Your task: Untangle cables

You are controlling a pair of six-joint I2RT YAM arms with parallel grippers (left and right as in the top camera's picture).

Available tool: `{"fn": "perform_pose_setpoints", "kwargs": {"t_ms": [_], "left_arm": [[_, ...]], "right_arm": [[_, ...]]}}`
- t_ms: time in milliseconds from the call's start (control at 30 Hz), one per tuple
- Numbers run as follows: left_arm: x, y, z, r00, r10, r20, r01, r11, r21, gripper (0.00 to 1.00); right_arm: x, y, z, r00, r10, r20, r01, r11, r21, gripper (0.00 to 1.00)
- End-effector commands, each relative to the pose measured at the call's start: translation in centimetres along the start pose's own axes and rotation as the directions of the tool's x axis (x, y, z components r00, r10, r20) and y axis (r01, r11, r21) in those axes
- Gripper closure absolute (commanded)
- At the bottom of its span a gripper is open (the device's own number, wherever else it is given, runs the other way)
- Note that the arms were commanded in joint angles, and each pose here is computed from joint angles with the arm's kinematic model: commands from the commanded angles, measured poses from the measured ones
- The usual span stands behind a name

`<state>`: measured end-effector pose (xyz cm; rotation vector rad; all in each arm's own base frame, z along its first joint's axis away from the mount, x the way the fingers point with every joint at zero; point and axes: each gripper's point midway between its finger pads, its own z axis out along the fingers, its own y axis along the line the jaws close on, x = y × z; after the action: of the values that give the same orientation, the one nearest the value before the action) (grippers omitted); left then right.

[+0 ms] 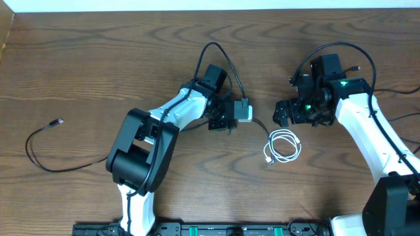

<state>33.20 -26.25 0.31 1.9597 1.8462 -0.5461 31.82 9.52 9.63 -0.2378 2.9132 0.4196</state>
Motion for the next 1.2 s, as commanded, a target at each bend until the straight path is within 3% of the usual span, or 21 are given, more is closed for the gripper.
{"fn": "perform_pose_setpoints", "kwargs": {"t_ms": [0, 267, 400, 467, 633, 1000, 1167], "left_arm": [[0.1, -0.3, 0.3, 1.0, -0.006, 0.007, 0.006, 1.0, 0.019, 0.92], [4.1, 1.8, -0.3, 0.976, -0.057, -0.212, 0.035, 0.993, -0.109, 0.92], [7.2, 4.7, -1.9, 0.921, -0.229, -0.316, 0.134, 0.946, -0.295, 0.92], [8.3, 6.1, -2.8, 0.894, -0.332, -0.301, 0.205, 0.9, -0.384, 0.92], [9.3, 7.4, -3.9, 0.858, -0.459, -0.23, 0.323, 0.831, -0.452, 0.92], [5.5, 8.4, -4.7, 0.901, -0.412, -0.134, 0.309, 0.828, -0.468, 0.93], [3.2, 7.8, -4.6, 0.922, -0.371, -0.113, 0.284, 0.844, -0.456, 0.93]], "right_arm": [[-0.1, 0.3, -0.5, 1.0, 0.0, 0.015, 0.0, 1.0, 0.001, 0.01], [0.0, 0.6, -0.5, 1.0, -0.001, 0.014, 0.002, 1.0, -0.015, 0.01], [0.2, 1.5, -0.5, 0.999, -0.043, 0.005, 0.043, 0.997, -0.068, 0.01], [0.5, 1.6, -0.5, 0.999, -0.048, -0.006, 0.047, 0.996, -0.077, 0.01], [0.9, 1.4, 0.0, 0.999, -0.045, -0.011, 0.044, 0.996, -0.077, 0.01], [1.9, 3.1, 4.7, 0.999, -0.021, 0.04, 0.026, 0.992, -0.126, 0.04], [2.1, 1.9, 6.9, 0.998, 0.024, 0.064, -0.026, 0.999, 0.025, 0.06]]}}
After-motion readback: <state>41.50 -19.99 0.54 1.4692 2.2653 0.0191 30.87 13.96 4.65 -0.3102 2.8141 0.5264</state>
